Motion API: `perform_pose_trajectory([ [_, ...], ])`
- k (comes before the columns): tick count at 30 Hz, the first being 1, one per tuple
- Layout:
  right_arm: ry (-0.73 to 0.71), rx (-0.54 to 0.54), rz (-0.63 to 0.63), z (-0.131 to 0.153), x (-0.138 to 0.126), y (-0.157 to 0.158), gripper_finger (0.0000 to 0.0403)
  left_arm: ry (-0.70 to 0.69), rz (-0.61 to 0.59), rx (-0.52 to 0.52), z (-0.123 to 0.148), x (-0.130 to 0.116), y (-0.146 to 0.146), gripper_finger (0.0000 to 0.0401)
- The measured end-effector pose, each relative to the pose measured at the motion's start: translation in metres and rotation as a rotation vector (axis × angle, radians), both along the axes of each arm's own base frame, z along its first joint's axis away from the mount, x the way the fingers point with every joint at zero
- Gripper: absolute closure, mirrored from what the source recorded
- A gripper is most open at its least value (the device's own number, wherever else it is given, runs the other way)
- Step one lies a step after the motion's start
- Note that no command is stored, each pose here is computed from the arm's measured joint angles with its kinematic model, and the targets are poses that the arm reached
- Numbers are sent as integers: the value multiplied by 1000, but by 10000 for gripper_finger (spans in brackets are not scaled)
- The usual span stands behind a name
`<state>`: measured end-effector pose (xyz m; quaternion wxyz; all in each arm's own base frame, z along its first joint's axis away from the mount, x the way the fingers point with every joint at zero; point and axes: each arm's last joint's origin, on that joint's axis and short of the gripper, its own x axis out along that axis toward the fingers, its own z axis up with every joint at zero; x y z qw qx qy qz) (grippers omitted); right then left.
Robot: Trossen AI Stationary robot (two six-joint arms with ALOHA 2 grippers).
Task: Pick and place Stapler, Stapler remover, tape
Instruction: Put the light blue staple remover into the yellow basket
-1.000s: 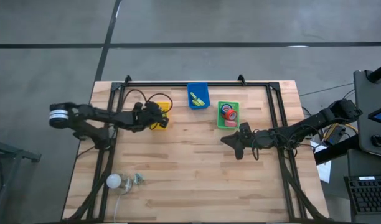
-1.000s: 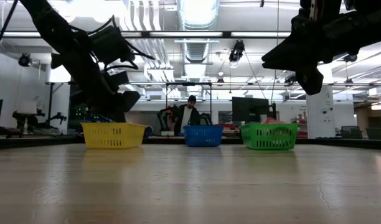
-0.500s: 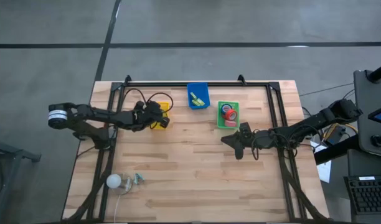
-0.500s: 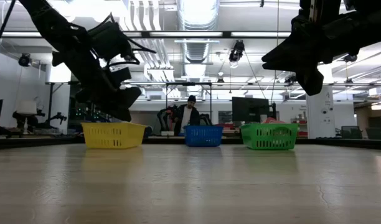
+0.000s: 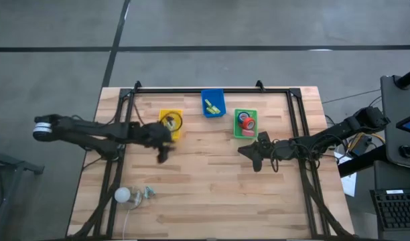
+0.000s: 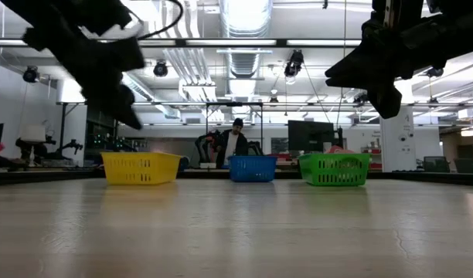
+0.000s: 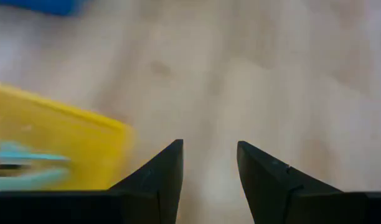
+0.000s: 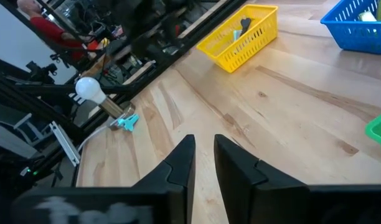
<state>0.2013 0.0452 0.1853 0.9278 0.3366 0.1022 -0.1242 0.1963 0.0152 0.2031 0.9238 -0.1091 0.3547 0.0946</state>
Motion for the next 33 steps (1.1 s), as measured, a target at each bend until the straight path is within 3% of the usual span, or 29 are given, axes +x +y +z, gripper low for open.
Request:
perform_pose_trajectory([
  [3, 0, 0, 0, 0, 0, 0, 342, 74, -171, -56, 0, -14, -16, 248],
  [8, -1, 2, -1, 0, 0, 0, 343, 177, -244, -212, -3, -28, -35, 248],
  [13, -2, 5, -2, 0, 0, 0, 350, 202, -349, -233, -7, -32, -53, 248],
  [21, -3, 3, -13, 0, 0, 0, 344, 235, -359, -310, -21, -40, -70, 250],
  [33, -6, 11, -22, 0, 0, -1, 346, 256, -517, -267, -24, -52, -95, 279],
])
